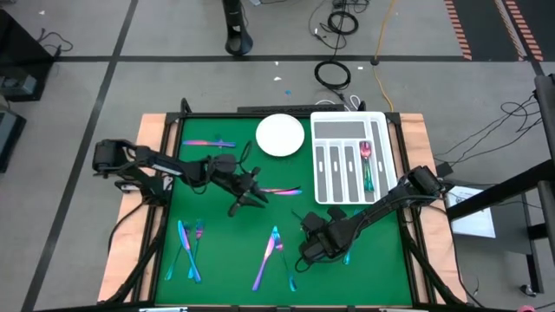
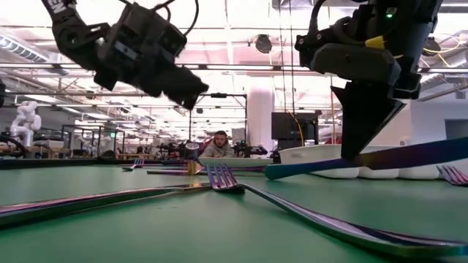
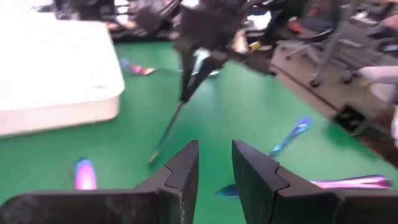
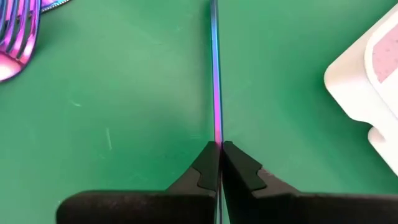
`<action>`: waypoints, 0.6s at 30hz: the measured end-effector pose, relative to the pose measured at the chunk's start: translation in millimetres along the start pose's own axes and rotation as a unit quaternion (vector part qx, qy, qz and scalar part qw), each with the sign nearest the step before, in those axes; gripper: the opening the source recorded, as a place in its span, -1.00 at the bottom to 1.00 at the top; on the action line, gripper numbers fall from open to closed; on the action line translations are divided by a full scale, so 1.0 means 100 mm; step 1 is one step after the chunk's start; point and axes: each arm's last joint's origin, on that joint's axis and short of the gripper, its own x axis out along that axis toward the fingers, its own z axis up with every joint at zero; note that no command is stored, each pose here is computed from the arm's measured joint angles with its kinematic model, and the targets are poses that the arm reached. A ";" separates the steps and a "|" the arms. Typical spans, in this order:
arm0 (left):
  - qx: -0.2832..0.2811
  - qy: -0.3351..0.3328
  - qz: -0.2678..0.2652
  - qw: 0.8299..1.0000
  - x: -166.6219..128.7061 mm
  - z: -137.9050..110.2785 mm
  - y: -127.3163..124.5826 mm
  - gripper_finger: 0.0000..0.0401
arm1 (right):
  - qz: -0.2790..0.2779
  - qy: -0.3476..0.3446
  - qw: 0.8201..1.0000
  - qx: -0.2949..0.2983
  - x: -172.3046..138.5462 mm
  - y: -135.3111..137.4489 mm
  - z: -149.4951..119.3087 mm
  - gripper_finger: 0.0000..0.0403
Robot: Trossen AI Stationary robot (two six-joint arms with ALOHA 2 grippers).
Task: Sort silverware
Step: Put the iridescent knife into the white silverware tray
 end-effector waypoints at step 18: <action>0.131 0.131 0.019 0.982 1.04 0.06 0.12 -0.51 | 0.031 -0.010 0.999 0.022 0.00 0.05 0.05 -1.00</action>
